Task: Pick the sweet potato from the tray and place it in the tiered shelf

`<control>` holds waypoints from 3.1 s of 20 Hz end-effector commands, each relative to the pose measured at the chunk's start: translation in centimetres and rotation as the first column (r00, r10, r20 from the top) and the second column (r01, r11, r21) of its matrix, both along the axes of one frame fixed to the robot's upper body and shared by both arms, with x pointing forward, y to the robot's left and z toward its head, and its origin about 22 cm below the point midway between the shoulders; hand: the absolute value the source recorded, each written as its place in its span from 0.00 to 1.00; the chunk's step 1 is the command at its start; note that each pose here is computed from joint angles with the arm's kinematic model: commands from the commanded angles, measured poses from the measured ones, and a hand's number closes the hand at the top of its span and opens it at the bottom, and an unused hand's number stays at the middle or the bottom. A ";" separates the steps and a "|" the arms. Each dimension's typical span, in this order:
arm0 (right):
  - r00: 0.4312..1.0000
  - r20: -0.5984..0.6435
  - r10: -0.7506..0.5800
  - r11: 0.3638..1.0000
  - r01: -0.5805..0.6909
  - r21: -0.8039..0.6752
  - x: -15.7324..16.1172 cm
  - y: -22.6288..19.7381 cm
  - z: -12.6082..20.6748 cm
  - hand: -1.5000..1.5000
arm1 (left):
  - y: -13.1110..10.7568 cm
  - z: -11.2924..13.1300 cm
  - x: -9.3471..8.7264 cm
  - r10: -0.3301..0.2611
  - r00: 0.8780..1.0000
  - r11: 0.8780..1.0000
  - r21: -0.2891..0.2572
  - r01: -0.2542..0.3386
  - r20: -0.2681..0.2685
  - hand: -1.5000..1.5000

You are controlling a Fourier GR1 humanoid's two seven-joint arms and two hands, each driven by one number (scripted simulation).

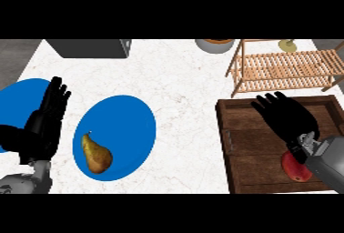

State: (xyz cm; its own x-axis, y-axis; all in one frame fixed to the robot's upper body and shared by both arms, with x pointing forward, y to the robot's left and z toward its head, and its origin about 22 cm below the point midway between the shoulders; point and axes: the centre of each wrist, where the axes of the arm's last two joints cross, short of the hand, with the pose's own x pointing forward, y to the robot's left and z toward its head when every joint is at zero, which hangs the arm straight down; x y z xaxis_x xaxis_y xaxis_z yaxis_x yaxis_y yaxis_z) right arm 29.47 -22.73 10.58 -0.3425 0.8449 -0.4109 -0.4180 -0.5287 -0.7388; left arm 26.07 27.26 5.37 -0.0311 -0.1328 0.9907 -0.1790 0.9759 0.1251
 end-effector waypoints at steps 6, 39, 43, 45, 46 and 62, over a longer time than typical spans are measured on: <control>0.999 0.041 -0.022 0.999 0.024 -0.033 1.9 -2.4 -3.5 0.00 | -1.0 -1.1 -1.5 -0.002 1.000 1.000 -0.014 0.002 -0.010 0.50; 0.995 -0.076 -0.064 0.995 0.058 -0.077 4.3 -9.8 -9.5 1.00 | 0.3 -1.3 -0.9 -0.007 1.000 1.000 -0.013 0.007 0.000 0.50; 0.997 -0.036 0.066 0.995 -0.068 -0.074 2.3 -9.3 -11.4 1.00 | 0.0 1.5 0.0 -0.015 1.000 1.000 -0.011 0.015 -0.009 0.50; 0.993 -0.009 0.118 0.990 -0.118 -0.075 3.4 -10.0 -11.4 1.00 | -0.7 -0.7 -1.9 -0.017 1.000 1.000 -0.002 0.017 0.000 0.50; 0.991 0.005 0.137 0.988 -0.136 -0.076 3.9 -11.1 -9.2 1.00 | -1.8 0.0 -0.1 -0.009 1.000 1.000 0.003 0.009 0.007 0.50; 0.946 0.008 -0.324 0.646 0.215 0.733 0.8 -5.6 -9.1 1.00 | 0.1 0.0 -1.3 0.040 0.999 0.999 0.013 -0.040 -0.009 0.50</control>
State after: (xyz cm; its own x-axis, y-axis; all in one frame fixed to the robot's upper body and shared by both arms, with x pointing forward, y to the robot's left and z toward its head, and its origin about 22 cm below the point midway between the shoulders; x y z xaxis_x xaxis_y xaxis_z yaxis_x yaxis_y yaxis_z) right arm 30.58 -30.02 0.09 -0.0406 0.9881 0.1481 -0.3102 0.1284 -0.9420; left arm 24.82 27.56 5.45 -0.0172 -0.1396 0.9901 -0.2139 0.9678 0.1327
